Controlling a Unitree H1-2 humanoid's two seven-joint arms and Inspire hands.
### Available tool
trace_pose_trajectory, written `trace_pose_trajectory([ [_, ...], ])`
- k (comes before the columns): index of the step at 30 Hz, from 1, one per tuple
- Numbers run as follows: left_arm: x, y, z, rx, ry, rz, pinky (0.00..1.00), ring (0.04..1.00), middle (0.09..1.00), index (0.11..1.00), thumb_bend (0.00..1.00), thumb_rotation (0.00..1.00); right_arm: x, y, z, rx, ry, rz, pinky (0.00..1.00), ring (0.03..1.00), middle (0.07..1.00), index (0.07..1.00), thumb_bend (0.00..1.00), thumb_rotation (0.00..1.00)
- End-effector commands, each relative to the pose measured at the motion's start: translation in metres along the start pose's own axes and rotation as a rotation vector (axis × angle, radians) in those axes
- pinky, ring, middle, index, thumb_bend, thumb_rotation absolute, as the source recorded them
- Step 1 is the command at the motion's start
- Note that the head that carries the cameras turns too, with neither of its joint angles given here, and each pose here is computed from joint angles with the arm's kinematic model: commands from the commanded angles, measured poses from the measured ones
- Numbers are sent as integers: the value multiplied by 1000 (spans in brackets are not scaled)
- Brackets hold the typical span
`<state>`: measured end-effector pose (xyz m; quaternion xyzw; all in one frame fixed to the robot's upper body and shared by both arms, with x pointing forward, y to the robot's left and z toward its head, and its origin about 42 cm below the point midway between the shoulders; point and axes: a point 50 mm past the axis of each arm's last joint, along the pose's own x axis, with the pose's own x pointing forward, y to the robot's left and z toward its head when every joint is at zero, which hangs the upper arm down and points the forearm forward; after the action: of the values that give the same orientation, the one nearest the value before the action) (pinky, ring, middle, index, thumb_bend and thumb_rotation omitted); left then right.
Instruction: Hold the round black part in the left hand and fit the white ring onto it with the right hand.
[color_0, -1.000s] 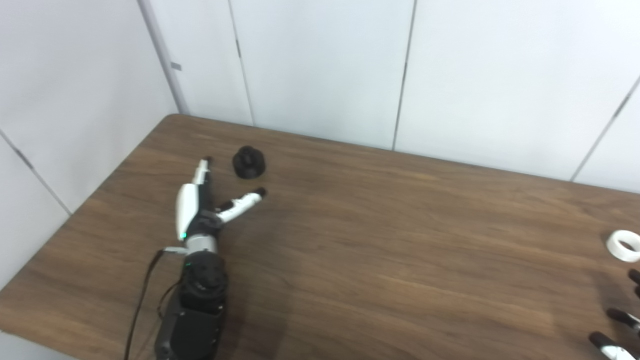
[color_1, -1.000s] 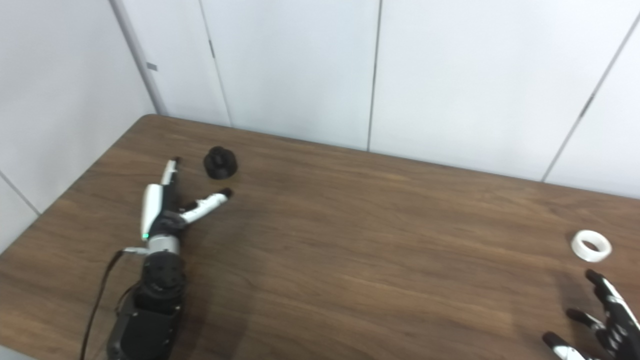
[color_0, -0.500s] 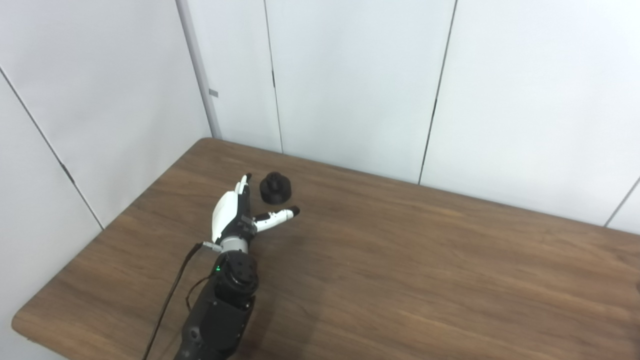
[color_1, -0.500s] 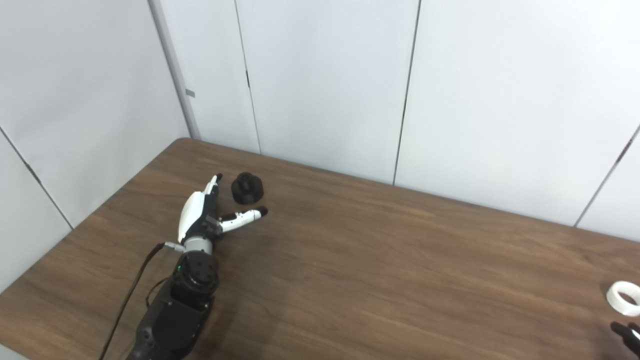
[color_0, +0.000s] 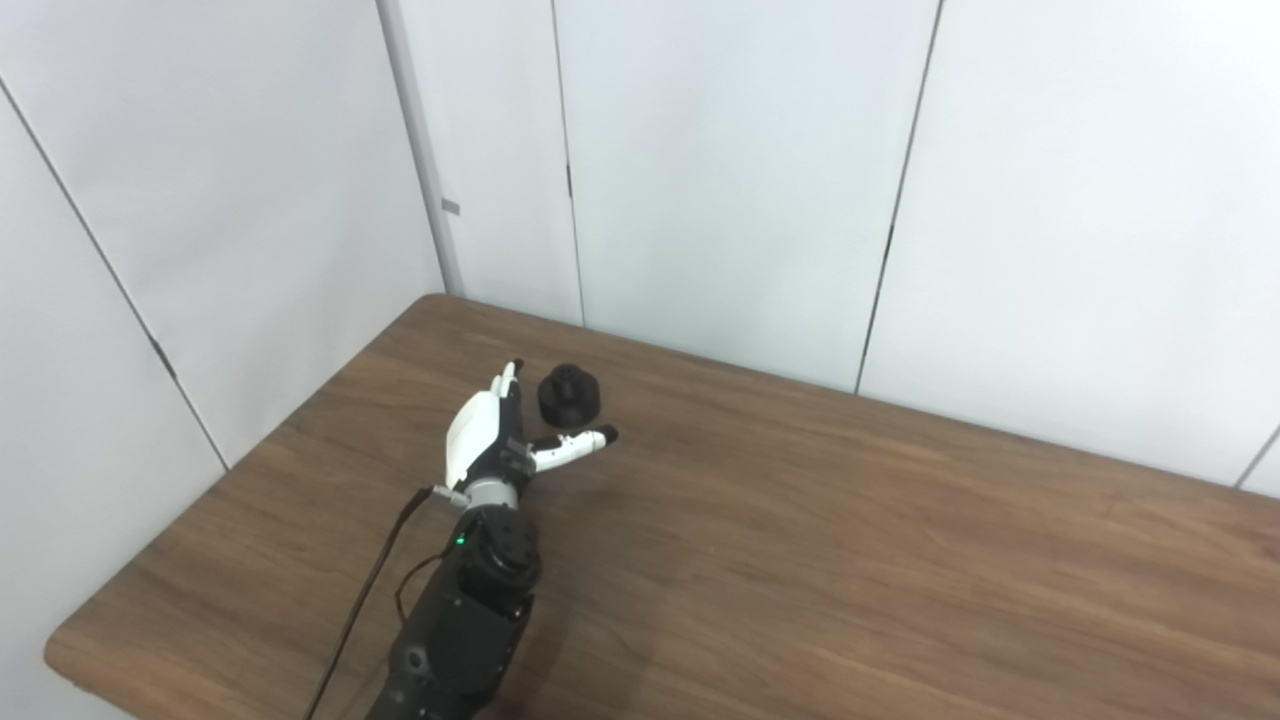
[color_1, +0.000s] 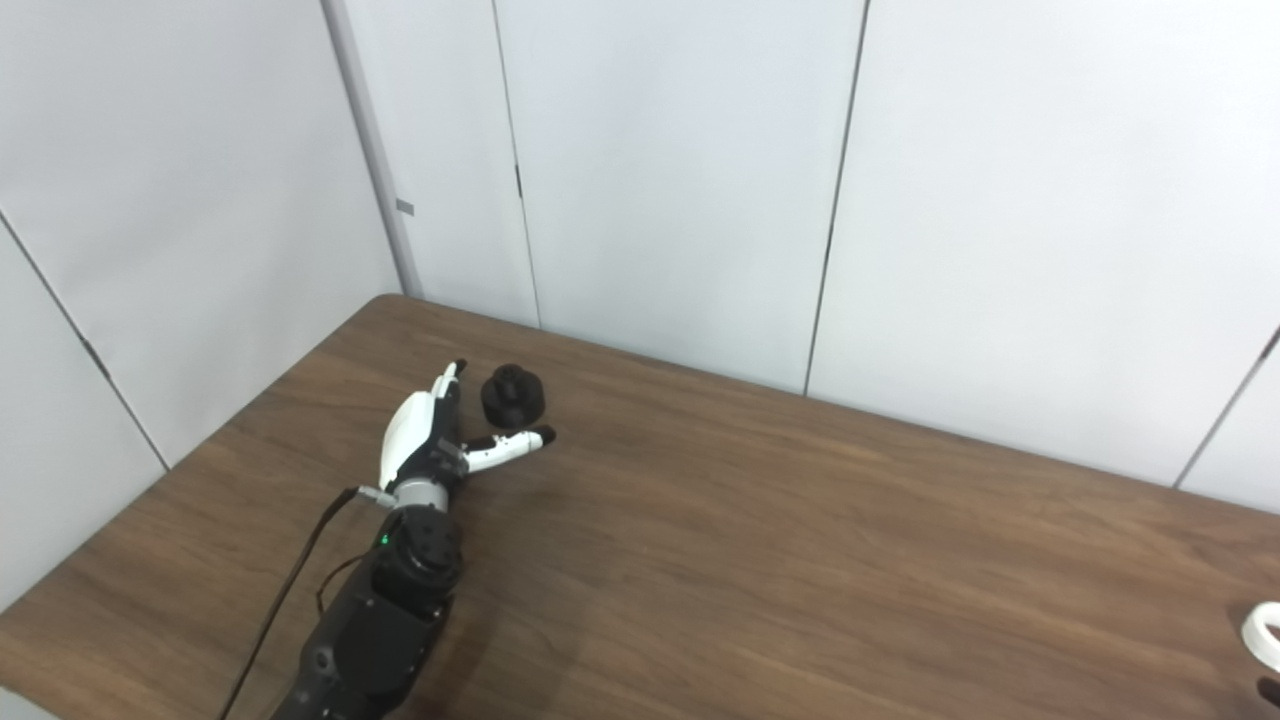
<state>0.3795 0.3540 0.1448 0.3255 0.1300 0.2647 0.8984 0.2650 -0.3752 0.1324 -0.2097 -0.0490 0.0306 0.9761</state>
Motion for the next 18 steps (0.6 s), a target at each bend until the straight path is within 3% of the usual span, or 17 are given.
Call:
trace_pose_trajectory([
  [1, 14, 14, 11, 20, -21, 33, 1000, 1000, 1000, 1000, 1000, 370, -4, -16, -5, -55, 44, -8, 861, 967, 975, 856, 450, 332],
  [7, 21, 16, 9, 70, -14, 7, 1000, 1000, 1000, 993, 1000, 275, -5, -15, -4, -50, 41, -7, 880, 974, 979, 856, 468, 366],
  [18, 53, 27, 2, 198, 44, -42, 1000, 1000, 1000, 957, 1000, 246, -7, -16, -4, -53, 48, -10, 859, 949, 959, 840, 462, 331],
])
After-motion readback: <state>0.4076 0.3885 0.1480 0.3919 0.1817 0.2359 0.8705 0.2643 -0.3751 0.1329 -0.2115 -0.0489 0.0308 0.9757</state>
